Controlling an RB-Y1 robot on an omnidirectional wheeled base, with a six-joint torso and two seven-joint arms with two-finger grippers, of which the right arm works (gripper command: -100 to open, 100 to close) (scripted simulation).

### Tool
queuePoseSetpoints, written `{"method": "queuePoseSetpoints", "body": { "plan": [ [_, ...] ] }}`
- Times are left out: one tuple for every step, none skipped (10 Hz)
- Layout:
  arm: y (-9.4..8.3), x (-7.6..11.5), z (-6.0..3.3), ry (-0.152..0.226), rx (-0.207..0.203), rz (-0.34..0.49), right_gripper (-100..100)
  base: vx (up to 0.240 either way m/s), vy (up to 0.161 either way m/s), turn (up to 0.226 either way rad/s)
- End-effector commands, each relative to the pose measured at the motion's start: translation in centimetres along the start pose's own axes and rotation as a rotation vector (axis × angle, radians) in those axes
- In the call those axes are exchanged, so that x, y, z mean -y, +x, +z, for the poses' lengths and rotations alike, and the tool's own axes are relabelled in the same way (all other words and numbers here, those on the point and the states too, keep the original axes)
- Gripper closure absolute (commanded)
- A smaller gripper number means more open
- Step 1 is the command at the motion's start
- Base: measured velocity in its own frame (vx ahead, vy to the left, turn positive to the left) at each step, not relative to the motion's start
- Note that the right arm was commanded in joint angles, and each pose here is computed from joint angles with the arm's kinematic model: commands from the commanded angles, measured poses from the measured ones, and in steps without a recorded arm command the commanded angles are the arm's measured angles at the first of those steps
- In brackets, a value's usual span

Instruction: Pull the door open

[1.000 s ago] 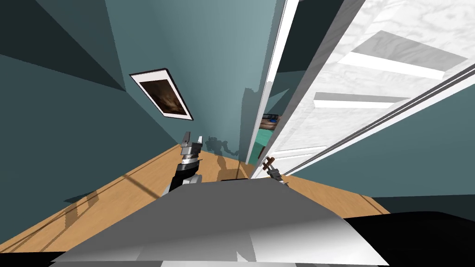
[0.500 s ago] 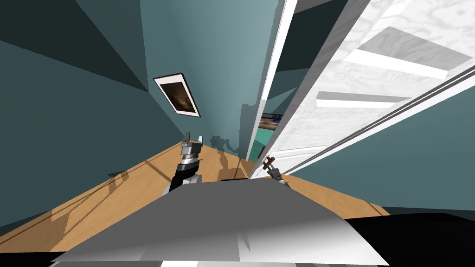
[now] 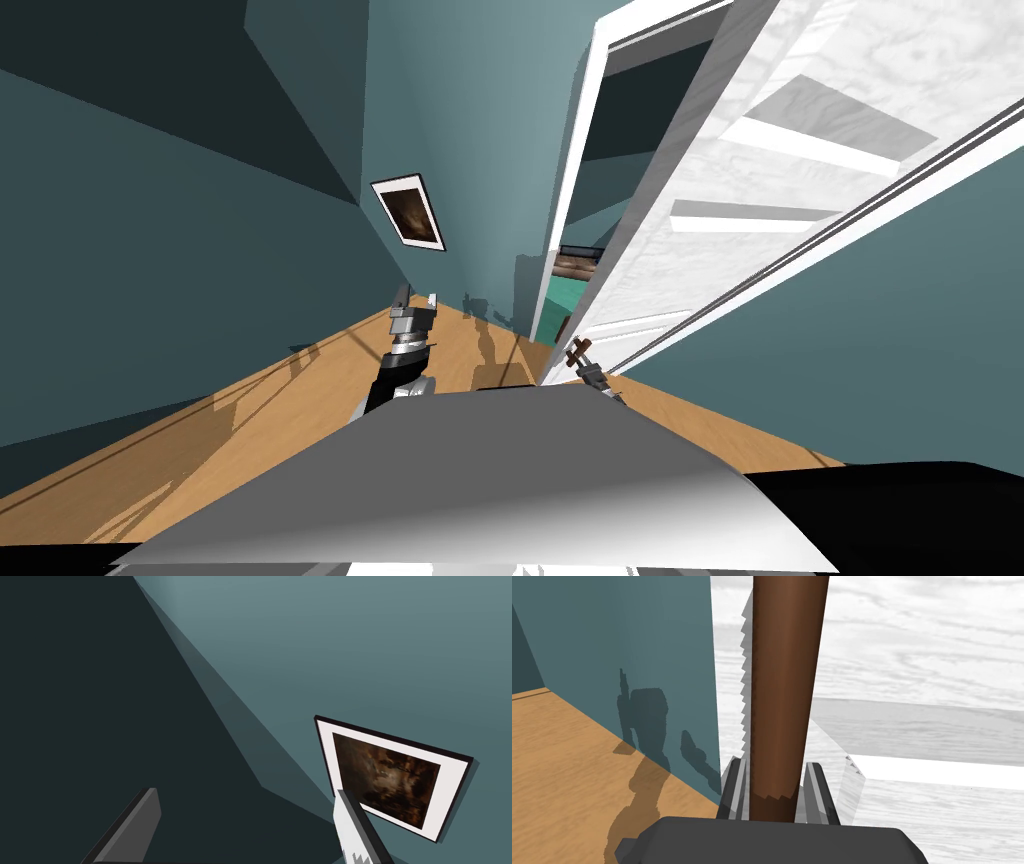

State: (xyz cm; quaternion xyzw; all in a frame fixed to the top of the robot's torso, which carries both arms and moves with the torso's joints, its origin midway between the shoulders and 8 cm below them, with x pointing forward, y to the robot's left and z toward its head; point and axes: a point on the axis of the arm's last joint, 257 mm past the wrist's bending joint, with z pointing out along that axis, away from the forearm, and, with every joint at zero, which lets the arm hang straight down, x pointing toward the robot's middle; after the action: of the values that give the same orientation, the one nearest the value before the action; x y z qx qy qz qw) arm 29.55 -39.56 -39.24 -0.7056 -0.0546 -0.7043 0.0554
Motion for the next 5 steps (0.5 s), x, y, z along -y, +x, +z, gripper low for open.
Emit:
{"method": "queuePoseSetpoints", "body": {
  "plan": [
    [0.01,-0.02,0.05,0.005,0.000,0.000,100,-0.155,-0.040,0.147],
    [0.01,-0.03,0.08,0.008,0.000,0.000,100,-0.232,-0.091,0.200],
    [0.02,-0.04,0.11,0.012,0.000,0.000,100,-0.231,-0.097,0.165],
    [0.03,-0.06,0.14,0.016,-0.001,-0.001,100,-0.228,-0.075,0.129],
    [0.04,-0.08,0.19,0.021,-0.001,-0.001,100,-0.255,-0.101,0.212]
  ]
}}
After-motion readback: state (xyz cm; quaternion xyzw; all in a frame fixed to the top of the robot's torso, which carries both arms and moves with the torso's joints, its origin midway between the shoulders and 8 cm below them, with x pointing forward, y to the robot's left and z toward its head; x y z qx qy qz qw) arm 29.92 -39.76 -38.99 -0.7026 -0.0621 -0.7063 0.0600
